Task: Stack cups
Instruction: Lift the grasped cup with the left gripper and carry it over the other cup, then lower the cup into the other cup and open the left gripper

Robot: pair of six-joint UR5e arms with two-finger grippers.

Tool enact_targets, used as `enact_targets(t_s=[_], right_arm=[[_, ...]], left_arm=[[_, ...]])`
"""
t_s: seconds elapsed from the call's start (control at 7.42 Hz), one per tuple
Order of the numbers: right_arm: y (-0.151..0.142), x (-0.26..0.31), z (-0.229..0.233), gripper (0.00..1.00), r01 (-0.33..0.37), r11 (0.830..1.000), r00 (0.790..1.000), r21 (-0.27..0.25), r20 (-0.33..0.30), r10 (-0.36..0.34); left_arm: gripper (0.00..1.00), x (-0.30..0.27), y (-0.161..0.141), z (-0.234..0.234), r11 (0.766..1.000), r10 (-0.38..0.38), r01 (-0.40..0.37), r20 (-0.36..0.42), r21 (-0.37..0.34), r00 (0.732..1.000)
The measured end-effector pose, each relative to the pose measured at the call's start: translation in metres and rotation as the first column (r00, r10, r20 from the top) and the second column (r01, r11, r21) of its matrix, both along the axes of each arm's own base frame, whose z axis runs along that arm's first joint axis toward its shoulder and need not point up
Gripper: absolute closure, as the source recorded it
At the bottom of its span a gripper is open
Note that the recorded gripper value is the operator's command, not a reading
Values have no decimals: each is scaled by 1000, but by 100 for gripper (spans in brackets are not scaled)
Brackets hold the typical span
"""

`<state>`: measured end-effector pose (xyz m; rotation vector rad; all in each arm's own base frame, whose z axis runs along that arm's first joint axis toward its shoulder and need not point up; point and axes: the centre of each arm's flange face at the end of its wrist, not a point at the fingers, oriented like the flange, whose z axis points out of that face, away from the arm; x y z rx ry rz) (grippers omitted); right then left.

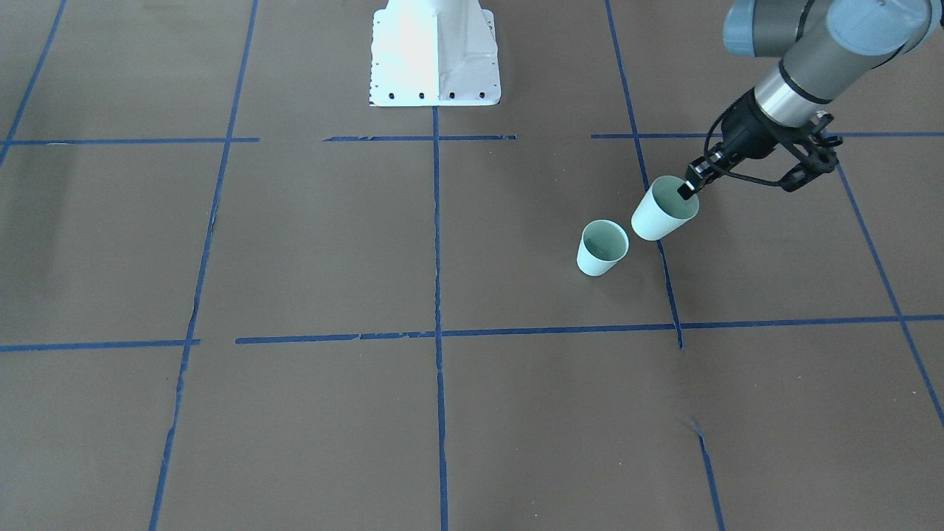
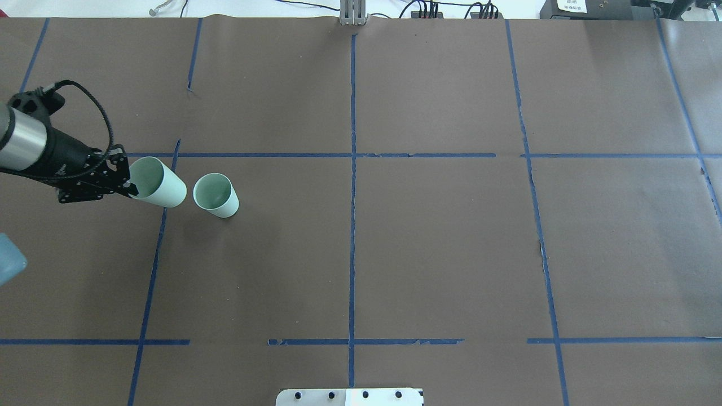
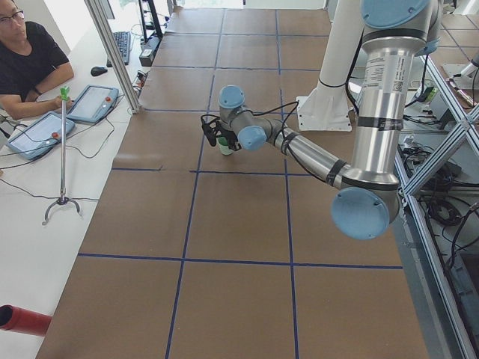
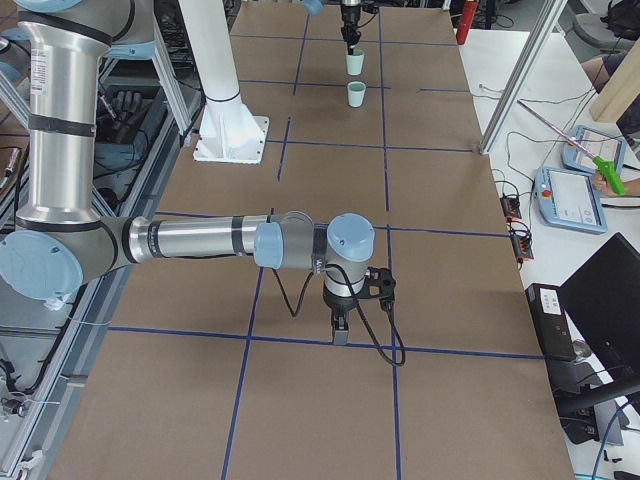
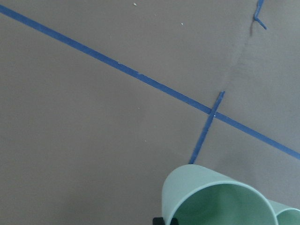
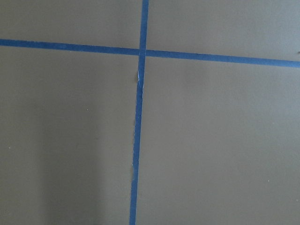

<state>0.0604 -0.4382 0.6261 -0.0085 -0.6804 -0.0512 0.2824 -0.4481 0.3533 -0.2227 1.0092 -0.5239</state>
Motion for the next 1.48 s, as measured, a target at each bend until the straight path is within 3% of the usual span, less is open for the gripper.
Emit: enact_targets(t_s=[0.4, 0.94, 1.21, 1.35, 1.48], right_arm=[[0, 0, 0, 0, 0, 1000, 1000, -1, -1, 0], [0, 0, 0, 0, 0, 1000, 1000, 0, 0, 0], [0, 0, 0, 0, 0, 1000, 1000, 0, 0, 0], [0, 0, 0, 0, 0, 1000, 1000, 0, 0, 0], [0, 0, 0, 0, 0, 1000, 1000, 0, 0, 0]], left_arm=[[100, 40, -8, -51, 999, -13, 17, 79, -42, 997], [100, 45, -12, -52, 999, -40, 43, 111, -25, 993], [46, 46, -13, -52, 999, -42, 44, 114, -23, 993], [0, 47, -13, -52, 999, -41, 44, 114, -21, 993], [0, 47, -13, -52, 999, -39, 42, 114, -20, 993]])
